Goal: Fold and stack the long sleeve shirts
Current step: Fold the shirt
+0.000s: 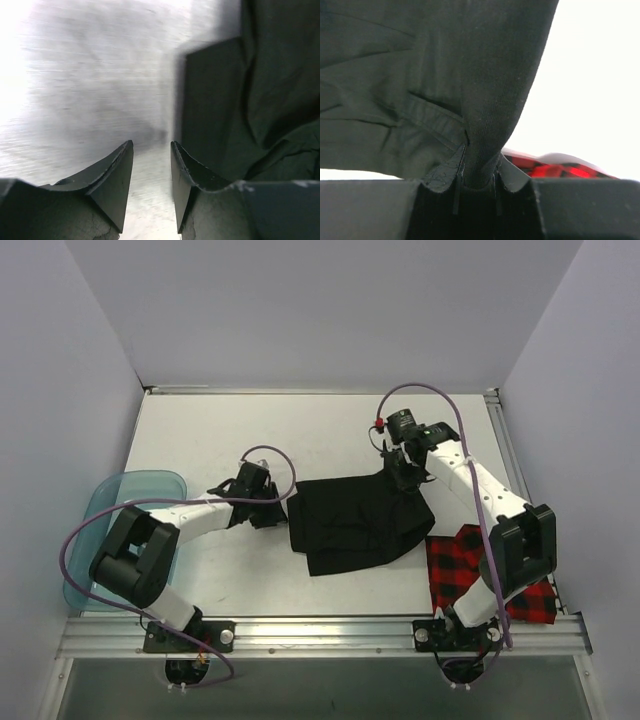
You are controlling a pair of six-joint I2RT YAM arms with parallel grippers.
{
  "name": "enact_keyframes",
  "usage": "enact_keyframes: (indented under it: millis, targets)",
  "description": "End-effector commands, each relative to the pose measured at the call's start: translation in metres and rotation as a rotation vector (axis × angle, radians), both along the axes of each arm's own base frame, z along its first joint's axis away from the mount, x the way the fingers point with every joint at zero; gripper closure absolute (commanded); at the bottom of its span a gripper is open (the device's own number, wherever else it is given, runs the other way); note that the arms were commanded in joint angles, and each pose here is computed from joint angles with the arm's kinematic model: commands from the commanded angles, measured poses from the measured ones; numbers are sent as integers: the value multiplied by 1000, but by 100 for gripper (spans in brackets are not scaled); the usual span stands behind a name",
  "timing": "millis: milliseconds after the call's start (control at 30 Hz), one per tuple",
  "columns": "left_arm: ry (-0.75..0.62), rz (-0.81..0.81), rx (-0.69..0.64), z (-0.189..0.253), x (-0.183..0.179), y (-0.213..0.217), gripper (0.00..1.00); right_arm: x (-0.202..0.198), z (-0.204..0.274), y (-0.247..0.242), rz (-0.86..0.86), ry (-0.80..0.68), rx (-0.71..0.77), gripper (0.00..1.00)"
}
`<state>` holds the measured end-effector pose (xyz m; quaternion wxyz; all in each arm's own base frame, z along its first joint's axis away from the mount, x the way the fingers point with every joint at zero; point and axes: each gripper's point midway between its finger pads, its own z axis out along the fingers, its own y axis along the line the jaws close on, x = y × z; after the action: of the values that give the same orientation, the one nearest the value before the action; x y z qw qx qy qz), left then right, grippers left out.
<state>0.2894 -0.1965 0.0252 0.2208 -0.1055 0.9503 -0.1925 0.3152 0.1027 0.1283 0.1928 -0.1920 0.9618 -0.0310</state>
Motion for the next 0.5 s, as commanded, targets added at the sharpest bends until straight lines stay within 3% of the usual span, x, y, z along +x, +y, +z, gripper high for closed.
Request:
enact_keyframes:
  millis: [0,467]
  targets:
    - [-56,-41,-101,11,5,-34,56,-2,13,-23,4,-10,-210,100]
    - [-21,1,-172,-8,-17,-46,61,-3,32,11,142,-105,-492,100]
